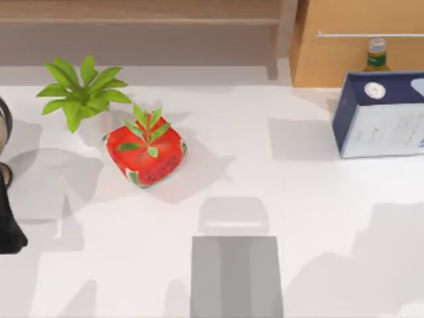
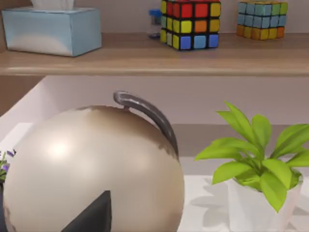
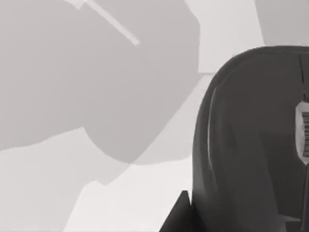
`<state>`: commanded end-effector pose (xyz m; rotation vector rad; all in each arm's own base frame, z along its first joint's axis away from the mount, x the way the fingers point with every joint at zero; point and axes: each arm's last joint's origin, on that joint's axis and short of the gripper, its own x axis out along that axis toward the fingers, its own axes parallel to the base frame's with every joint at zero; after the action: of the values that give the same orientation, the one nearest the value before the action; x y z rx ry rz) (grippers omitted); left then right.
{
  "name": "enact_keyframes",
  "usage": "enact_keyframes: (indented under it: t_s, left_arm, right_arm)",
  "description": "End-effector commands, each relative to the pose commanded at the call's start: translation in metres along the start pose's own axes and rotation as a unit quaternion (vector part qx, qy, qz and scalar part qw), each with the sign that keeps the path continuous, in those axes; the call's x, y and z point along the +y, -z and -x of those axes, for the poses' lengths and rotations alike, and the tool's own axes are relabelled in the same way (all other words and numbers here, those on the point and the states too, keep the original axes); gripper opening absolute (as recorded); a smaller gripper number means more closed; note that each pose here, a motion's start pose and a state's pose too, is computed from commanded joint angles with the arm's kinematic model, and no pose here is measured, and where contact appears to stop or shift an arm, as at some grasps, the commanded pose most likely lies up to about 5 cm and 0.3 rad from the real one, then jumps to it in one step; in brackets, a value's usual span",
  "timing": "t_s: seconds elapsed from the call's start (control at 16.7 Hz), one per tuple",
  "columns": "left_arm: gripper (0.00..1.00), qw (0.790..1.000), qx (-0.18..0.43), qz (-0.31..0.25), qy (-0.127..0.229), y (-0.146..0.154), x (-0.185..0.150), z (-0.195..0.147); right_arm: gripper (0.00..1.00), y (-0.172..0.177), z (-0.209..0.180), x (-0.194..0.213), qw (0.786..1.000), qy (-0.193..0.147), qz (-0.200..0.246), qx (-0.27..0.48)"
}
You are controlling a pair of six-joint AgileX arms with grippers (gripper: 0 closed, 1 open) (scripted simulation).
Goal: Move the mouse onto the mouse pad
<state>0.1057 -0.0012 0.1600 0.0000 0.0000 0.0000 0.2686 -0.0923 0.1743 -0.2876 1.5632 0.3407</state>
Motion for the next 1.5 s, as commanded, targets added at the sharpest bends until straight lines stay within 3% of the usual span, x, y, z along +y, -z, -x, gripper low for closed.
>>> enact_keyframes:
  t_s: [0.36, 0.72, 0.9, 1.14, 1.32, 1.5]
  left_arm:
    - [1.0, 1.0, 0.0, 0.0, 0.0, 0.0, 0.0, 0.0]
    - [1.0, 1.0, 0.0, 0.0, 0.0, 0.0, 0.0, 0.0]
    - [1.0, 1.0, 0.0, 0.0, 0.0, 0.0, 0.0, 0.0]
    - [1.0, 1.0, 0.0, 0.0, 0.0, 0.0, 0.0, 0.0]
    - [1.0, 1.0, 0.0, 0.0, 0.0, 0.0, 0.0, 0.0]
    - [1.0, 1.0, 0.0, 0.0, 0.0, 0.0, 0.0, 0.0]
  right_arm:
    - [0.0, -0.001, 0.039, 0.002, 0.999, 0.016, -0.028, 0.003]
    - [0.0, -0.004, 0.039, 0.004, 0.999, 0.015, -0.03, 0.003]
    - [0.0, -0.027, 0.041, 0.021, 0.999, 0.011, -0.029, -0.013]
    - [0.0, -0.082, 0.047, 0.083, 0.999, -0.001, -0.019, -0.042]
    - [0.0, -0.117, 0.049, 0.159, 0.998, -0.015, -0.011, -0.058]
    - [0.0, -0.13, 0.047, 0.243, 0.998, -0.027, -0.017, -0.061]
